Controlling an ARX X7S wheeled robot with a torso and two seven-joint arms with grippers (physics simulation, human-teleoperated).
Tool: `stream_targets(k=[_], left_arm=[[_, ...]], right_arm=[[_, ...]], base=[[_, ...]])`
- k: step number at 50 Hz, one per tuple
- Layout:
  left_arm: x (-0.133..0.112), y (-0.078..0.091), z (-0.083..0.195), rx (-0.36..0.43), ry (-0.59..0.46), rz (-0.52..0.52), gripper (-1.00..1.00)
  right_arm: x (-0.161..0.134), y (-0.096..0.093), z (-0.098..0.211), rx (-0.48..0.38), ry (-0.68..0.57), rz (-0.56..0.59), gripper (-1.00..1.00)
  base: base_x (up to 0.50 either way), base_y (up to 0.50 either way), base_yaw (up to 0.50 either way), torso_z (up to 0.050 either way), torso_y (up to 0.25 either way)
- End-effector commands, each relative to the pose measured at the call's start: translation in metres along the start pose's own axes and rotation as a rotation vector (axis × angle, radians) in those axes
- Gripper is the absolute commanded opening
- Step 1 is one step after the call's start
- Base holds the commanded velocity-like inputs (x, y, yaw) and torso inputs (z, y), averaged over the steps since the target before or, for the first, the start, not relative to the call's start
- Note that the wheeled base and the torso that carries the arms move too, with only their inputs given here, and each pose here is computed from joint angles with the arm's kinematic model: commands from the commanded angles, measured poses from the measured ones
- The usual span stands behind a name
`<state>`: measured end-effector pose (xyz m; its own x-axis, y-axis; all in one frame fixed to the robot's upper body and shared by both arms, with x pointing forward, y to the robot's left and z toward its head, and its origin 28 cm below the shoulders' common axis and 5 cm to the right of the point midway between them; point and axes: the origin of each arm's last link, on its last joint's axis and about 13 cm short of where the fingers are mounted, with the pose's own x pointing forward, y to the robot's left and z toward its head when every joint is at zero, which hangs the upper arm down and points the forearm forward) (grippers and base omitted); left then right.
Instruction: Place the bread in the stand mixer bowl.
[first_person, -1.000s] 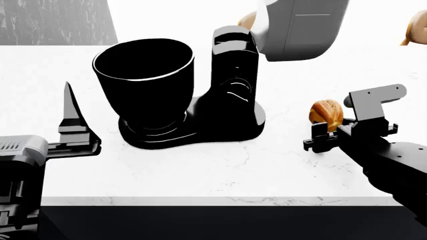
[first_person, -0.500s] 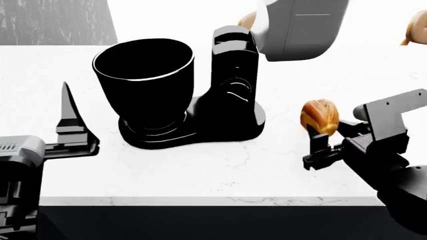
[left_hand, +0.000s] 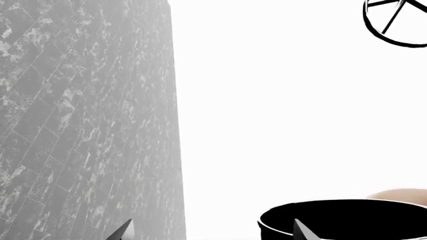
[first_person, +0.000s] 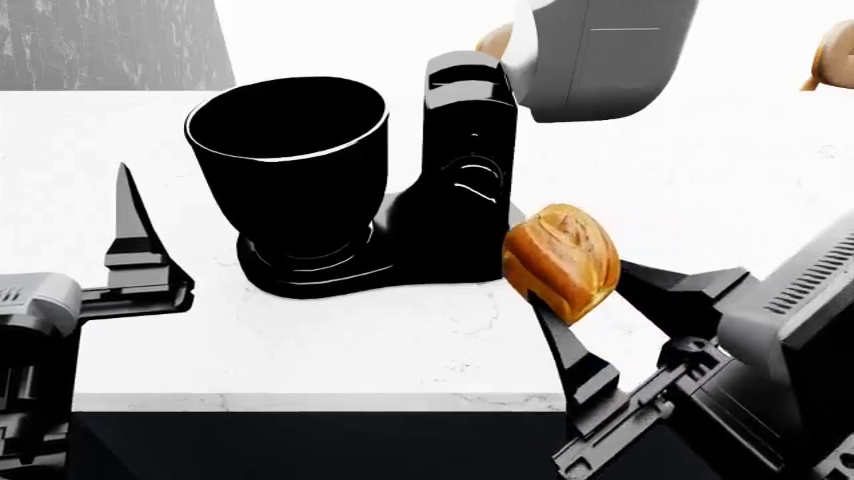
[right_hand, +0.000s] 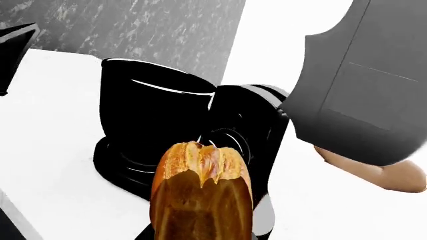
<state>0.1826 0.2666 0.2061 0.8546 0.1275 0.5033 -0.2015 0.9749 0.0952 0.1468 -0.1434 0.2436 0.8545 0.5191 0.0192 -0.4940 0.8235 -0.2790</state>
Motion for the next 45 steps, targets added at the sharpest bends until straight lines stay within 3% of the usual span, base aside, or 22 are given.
stream_targets(k=[1, 5, 6, 12, 19, 24, 25, 27, 35, 36, 45], left_arm=[[0.000, 0.004, 0.001, 0.007, -0.012, 0.031, 1.00], [0.000, 0.004, 0.001, 0.008, -0.013, 0.031, 1.00], [0.001, 0.003, 0.001, 0.009, -0.012, 0.029, 1.00], [0.000, 0.004, 0.000, 0.009, -0.009, 0.031, 1.00], [0.001, 0.003, -0.001, 0.008, -0.010, 0.029, 1.00], [0.000, 0.003, -0.001, 0.009, -0.010, 0.029, 1.00], [0.000, 0.004, -0.001, 0.009, -0.009, 0.031, 1.00], [0.000, 0.004, -0.002, 0.010, -0.007, 0.033, 1.00], [0.000, 0.005, -0.002, 0.009, -0.005, 0.034, 1.00], [0.000, 0.006, -0.002, 0.007, -0.006, 0.038, 1.00], [0.000, 0.006, -0.002, 0.007, -0.006, 0.038, 1.00]], right_arm=[[0.008, 0.017, 0.030, -0.028, -0.139, 0.058, -1.00], [0.012, 0.018, 0.033, -0.029, -0.141, 0.068, -1.00], [0.033, 0.013, 0.042, -0.047, -0.148, 0.092, -1.00], [0.076, 0.002, 0.060, -0.090, -0.148, 0.097, -1.00], [0.117, -0.005, 0.071, -0.090, -0.154, 0.120, -1.00], [0.124, -0.005, 0.072, -0.087, -0.155, 0.131, -1.00], [0.143, -0.004, 0.075, -0.086, -0.166, 0.146, -1.00], [0.152, -0.004, 0.076, -0.067, -0.171, 0.153, -1.00], [0.160, -0.003, 0.077, -0.031, -0.175, 0.158, -1.00], [0.148, 0.000, 0.077, -0.028, -0.187, 0.172, -1.00], [0.147, 0.000, 0.077, -0.028, -0.187, 0.172, -1.00]], base=[[0.00, 0.00, 0.00, 0.000, 0.000], [0.00, 0.00, 0.00, 0.000, 0.000], [0.00, 0.00, 0.00, 0.000, 0.000], [0.00, 0.00, 0.00, 0.000, 0.002], [0.00, 0.00, 0.00, 0.000, 0.000], [0.00, 0.00, 0.00, 0.000, 0.000], [0.00, 0.00, 0.00, 0.000, 0.000], [0.00, 0.00, 0.00, 0.000, 0.005], [0.00, 0.00, 0.00, 0.000, 0.000], [0.00, 0.00, 0.00, 0.000, 0.000], [0.00, 0.00, 0.00, 0.000, 0.001]])
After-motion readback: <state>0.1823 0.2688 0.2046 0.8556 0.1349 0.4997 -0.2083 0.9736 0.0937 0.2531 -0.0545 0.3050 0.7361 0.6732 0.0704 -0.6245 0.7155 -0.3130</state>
